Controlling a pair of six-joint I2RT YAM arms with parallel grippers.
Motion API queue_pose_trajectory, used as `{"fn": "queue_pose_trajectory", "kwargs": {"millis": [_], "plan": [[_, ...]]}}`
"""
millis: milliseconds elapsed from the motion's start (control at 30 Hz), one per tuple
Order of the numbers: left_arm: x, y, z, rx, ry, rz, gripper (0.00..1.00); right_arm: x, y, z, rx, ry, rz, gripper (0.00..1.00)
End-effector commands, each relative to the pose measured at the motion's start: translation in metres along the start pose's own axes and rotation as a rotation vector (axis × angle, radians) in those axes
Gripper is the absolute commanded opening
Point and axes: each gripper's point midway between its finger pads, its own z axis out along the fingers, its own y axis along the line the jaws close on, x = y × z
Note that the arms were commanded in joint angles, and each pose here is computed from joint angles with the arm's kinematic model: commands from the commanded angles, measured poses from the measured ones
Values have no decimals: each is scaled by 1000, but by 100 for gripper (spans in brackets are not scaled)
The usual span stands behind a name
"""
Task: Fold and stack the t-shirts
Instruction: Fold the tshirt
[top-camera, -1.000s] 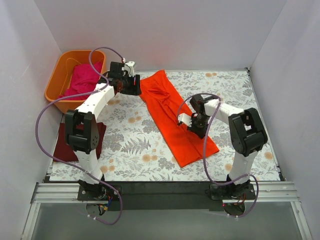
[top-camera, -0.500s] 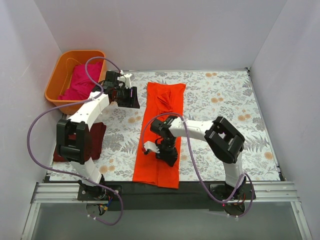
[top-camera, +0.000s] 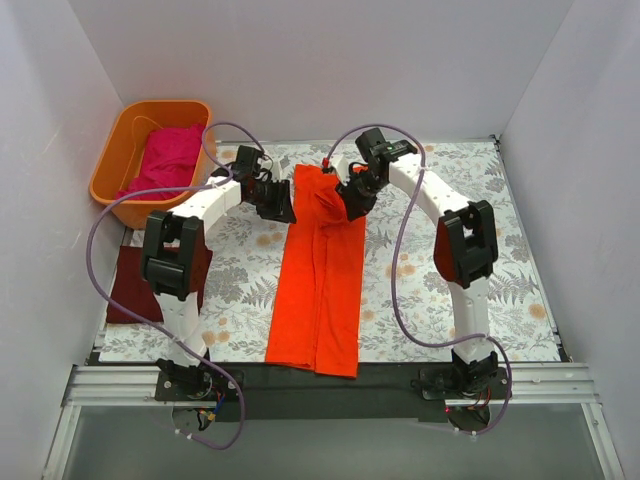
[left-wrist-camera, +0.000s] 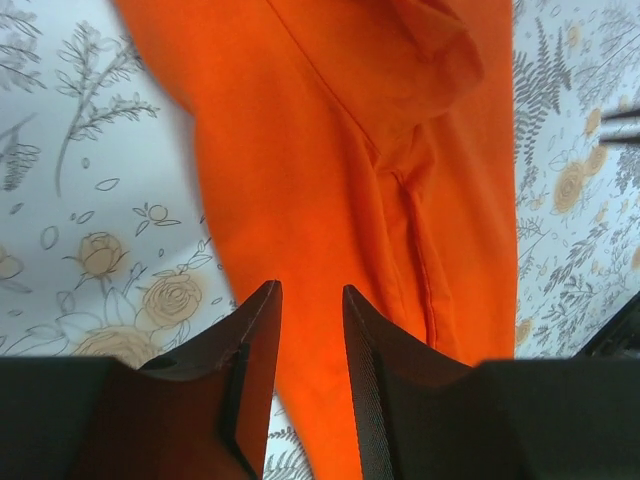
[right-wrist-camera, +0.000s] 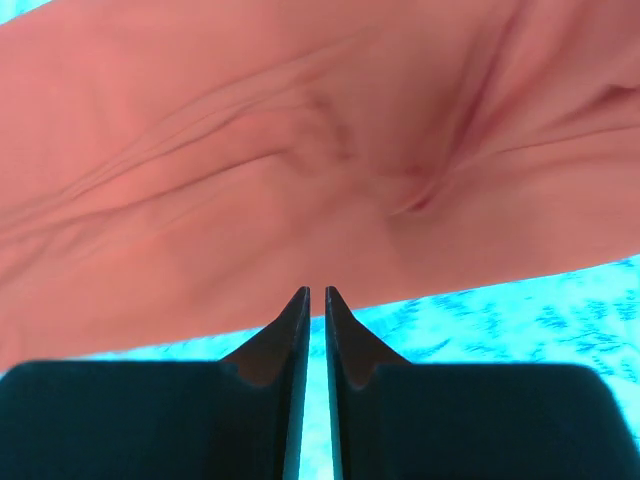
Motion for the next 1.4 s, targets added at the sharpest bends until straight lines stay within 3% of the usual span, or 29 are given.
{"fn": "queue_pose_trajectory", "kwargs": {"millis": [0, 300, 433, 933, 1100, 1233, 1367], "plan": [[-9, -16, 7, 60, -8, -16, 29, -3, -26, 18, 44, 18, 109, 15], [4, 1, 50, 44, 35, -85, 23, 32, -73, 65, 132, 102, 186, 12], [8, 15, 63, 8, 42, -93, 22, 34, -109, 70, 255, 102, 196, 9], [-57, 76, 89, -112, -66, -63, 20, 18, -208, 64, 556, -7, 171, 13], [-66, 83, 94, -85, -74, -109, 20, 15, -224, 65, 622, -23, 151, 21], [-81, 61, 83, -1, -115, -93, 28, -9, -237, 43, 700, -91, 126, 29], [-115, 35, 47, 36, -218, 13, 39, -60, -213, 1, 651, -247, 98, 53]]}}
